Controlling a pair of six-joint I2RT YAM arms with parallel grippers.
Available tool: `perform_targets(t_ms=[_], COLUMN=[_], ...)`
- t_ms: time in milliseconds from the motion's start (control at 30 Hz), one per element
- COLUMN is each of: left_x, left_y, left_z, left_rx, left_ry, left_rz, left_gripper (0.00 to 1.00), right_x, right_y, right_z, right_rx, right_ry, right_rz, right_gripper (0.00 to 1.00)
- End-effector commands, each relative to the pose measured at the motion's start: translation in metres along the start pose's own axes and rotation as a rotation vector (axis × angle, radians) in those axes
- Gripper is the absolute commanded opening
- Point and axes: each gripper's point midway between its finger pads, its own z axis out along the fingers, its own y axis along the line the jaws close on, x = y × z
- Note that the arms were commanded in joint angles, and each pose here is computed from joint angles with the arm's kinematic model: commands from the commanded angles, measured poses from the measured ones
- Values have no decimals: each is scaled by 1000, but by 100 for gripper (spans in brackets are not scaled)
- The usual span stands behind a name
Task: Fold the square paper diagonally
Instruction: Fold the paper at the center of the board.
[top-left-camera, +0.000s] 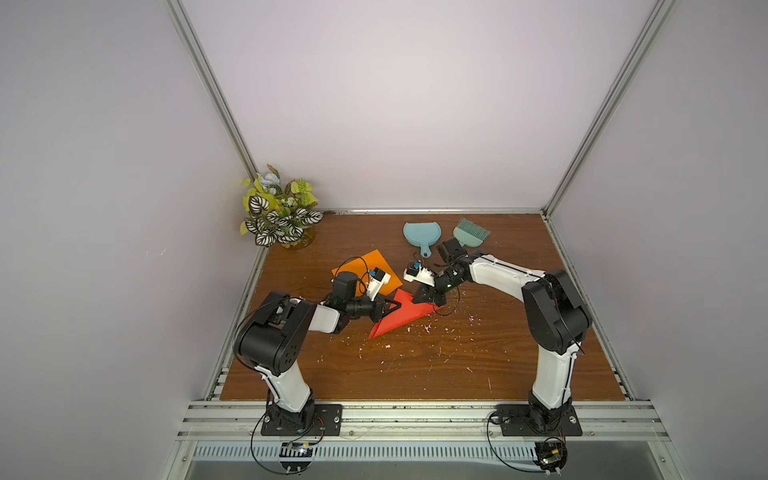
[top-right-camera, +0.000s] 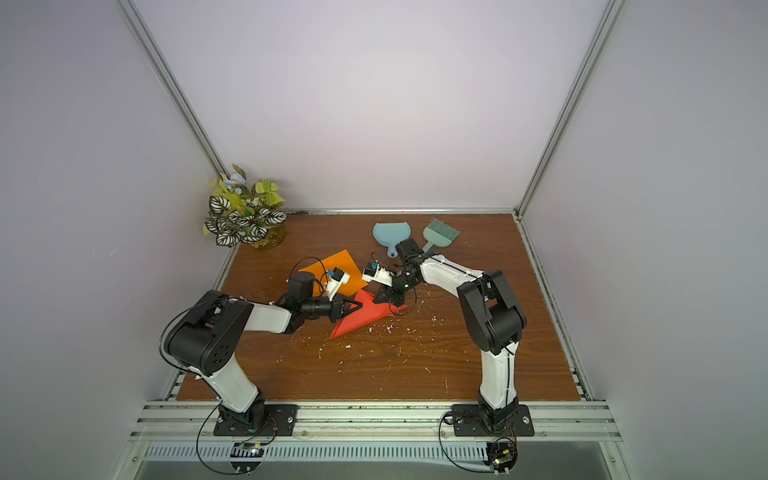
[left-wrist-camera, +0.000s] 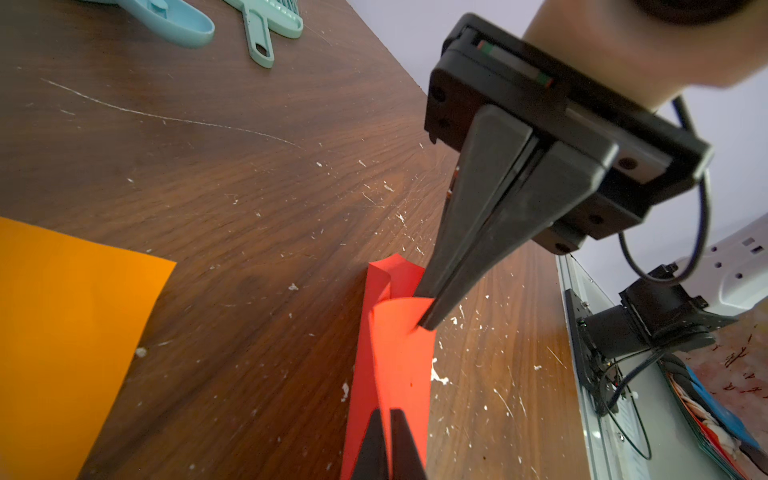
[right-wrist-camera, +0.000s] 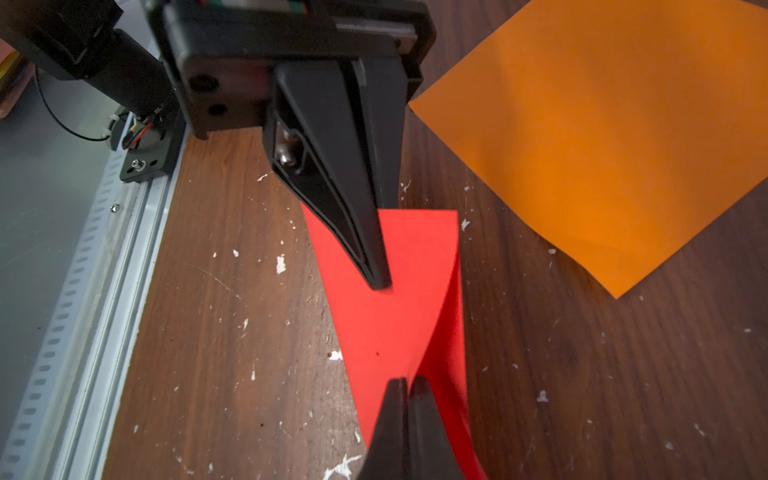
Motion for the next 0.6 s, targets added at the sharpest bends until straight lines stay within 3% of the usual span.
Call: perform_targets(t_ms=[0,67,333,467,567], left_x=[-7,-8,-24,-32,-35], left_y=[-3,-5,-31,-45,-51], left_z=[2,1,-5,-4,-2], left_rx=[9,11,79,112,123], left_ry=[-7,-11,-66,-65,-52], left_rz=[30,41,114,156,179], left_gripper=[1,1,1,1,1], right_x=[-1,-6,-38,-51,-55], right_y=[-3,-7,-9,2,4], right_z=[-3,-12,-82,-90,-88], right_rx=[12,47,191,156,111], right_ry=[-1,-19,-235,-307,-317], right_rz=[11,-1,-122,-185,-197], right_gripper=[4,8,45,61,64])
